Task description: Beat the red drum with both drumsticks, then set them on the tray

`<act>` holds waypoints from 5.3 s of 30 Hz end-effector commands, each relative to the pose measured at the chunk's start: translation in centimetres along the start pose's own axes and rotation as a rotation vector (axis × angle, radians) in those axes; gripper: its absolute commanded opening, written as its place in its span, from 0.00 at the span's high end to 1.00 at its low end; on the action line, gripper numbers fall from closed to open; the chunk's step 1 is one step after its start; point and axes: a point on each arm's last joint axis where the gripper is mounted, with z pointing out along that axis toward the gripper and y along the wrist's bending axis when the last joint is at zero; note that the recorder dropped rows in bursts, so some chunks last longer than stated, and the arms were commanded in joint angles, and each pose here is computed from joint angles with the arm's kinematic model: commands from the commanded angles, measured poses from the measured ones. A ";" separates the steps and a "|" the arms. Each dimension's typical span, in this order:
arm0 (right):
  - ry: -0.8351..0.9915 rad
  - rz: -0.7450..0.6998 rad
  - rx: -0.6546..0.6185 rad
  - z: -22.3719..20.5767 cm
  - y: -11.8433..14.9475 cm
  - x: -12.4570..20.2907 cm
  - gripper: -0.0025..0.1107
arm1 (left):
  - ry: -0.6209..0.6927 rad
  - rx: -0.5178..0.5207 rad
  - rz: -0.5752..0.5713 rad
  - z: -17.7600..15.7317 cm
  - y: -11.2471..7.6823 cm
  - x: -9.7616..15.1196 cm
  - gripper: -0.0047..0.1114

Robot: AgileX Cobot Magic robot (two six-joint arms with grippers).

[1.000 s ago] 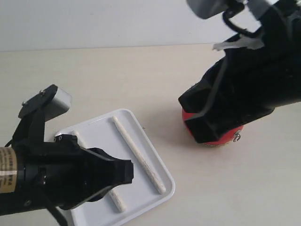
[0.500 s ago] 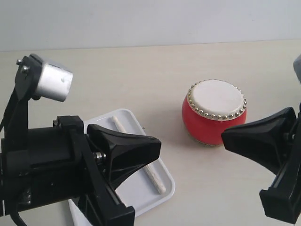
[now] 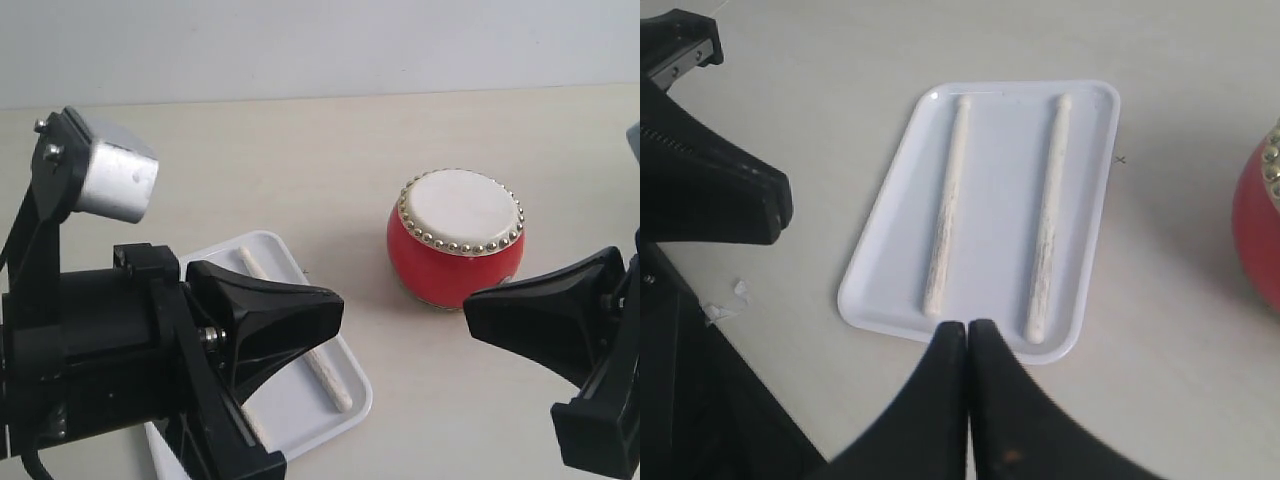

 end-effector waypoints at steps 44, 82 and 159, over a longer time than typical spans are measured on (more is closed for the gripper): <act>-0.005 0.002 0.001 0.0 -0.1 0.1 0.98 | -0.397 -1.150 -0.141 -16.8 9.6 11.5 0.96; -0.019 0.015 -0.006 0.0 0.0 -0.1 0.98 | -0.434 -1.116 -0.259 -16.7 9.6 11.8 0.96; -0.740 0.072 0.739 -4.2 -7.3 10.4 0.98 | -0.432 -1.116 -0.258 -16.6 9.6 11.8 0.96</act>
